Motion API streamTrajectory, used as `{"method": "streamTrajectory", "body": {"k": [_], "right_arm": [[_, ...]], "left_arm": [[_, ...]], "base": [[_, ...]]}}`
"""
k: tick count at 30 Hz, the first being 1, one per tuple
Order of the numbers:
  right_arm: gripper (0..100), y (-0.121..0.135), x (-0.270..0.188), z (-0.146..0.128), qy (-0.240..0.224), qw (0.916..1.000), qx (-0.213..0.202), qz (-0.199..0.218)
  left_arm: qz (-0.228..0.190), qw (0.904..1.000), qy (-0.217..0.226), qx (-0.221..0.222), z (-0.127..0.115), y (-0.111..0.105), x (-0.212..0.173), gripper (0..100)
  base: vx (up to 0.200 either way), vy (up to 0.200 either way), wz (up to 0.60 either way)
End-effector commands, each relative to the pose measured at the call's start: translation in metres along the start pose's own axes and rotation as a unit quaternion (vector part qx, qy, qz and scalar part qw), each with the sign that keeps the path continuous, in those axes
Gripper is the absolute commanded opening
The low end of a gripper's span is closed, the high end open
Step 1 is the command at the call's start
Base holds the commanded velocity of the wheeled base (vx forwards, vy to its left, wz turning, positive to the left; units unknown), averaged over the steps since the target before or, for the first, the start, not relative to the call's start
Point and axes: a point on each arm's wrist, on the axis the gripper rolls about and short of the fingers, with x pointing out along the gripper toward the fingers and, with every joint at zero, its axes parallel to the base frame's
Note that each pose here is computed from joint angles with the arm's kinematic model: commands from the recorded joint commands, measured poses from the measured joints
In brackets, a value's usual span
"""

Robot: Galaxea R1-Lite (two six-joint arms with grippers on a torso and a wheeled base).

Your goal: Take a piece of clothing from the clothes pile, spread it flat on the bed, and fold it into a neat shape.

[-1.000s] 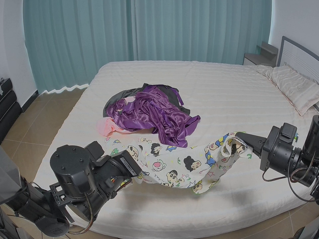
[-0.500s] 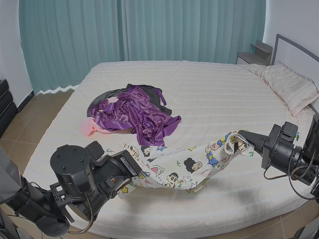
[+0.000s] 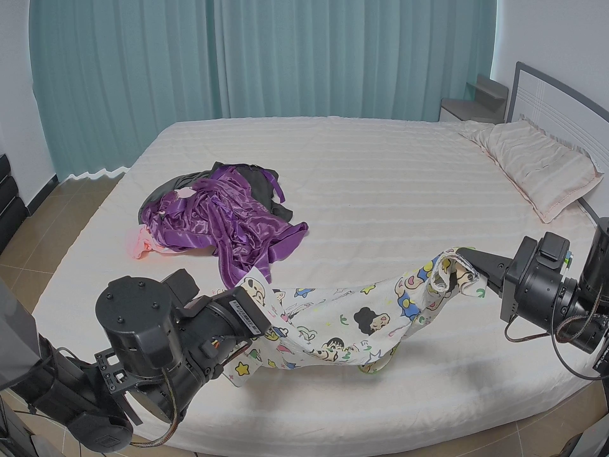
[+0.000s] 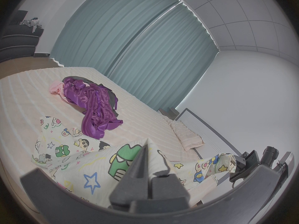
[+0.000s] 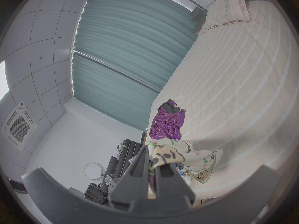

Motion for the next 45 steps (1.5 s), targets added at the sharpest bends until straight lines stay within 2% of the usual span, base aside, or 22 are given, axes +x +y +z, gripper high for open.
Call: {"method": "streamTrajectory", "body": {"k": [1, 45], "right_arm": [[0, -0.0004, 0.0004, 0.0000, 0.000, 1.0000, 0.000, -0.001], [0, -0.0031, 0.0010, -0.0012, 0.004, 1.0000, 0.004, -0.007]], "left_arm": [[0.000, 1.0000, -0.001, 0.000, 0.0002, -0.0001, 0.0000, 0], [0.002, 1.0000, 0.000, 0.000, -0.0002, 0.0011, 0.0005, 0]], "base": [[0.000, -0.200, 0.00], [0.000, -0.200, 0.00]]}}
